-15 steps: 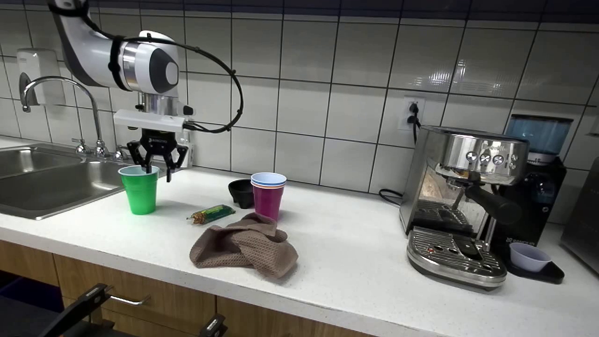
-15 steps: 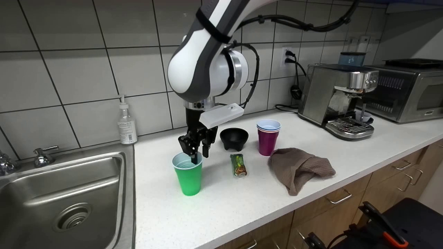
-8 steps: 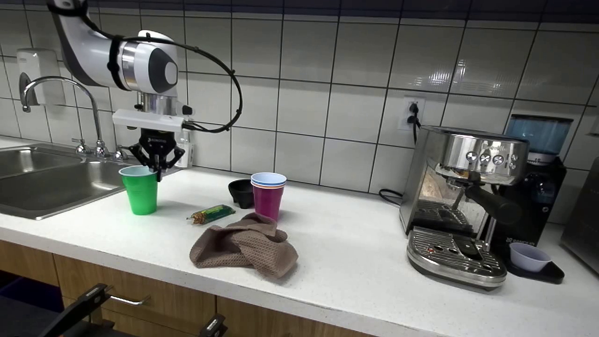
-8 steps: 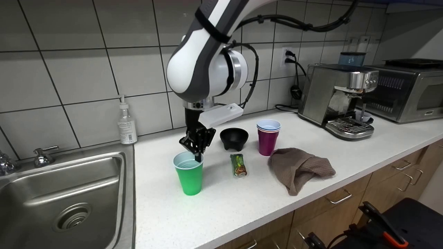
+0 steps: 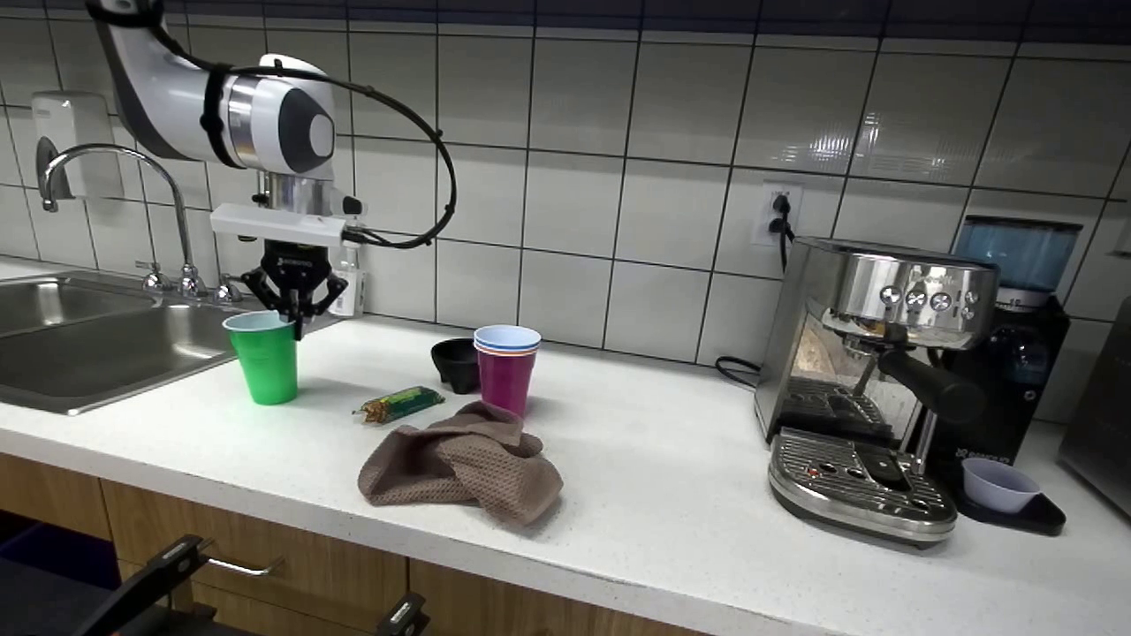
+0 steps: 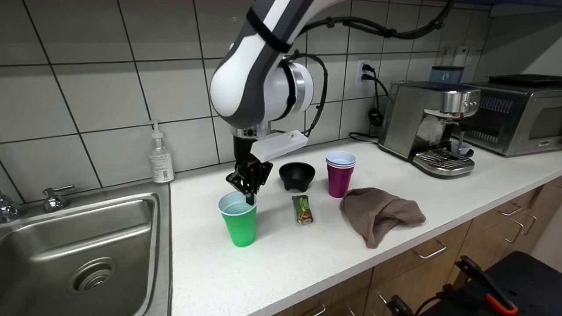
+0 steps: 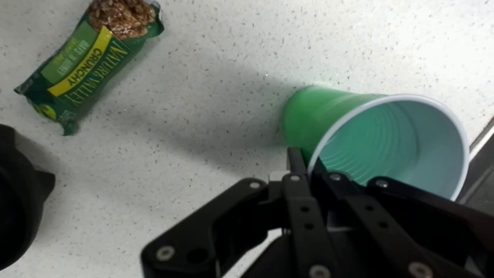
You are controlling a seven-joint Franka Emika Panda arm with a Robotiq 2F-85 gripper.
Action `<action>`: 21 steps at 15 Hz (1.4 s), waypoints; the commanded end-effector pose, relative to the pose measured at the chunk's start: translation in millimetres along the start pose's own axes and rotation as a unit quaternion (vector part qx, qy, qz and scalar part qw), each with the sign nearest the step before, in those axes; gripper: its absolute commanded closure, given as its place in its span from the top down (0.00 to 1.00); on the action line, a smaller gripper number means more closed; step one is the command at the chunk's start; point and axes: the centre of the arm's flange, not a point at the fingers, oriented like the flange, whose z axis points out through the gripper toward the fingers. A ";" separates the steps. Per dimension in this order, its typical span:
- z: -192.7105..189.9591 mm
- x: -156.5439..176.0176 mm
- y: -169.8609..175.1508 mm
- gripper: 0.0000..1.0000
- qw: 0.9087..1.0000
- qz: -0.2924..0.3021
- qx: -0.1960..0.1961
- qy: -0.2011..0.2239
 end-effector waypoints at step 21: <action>-116.1 -50.5 68.9 0.01 0.988 0.140 0.039 0.048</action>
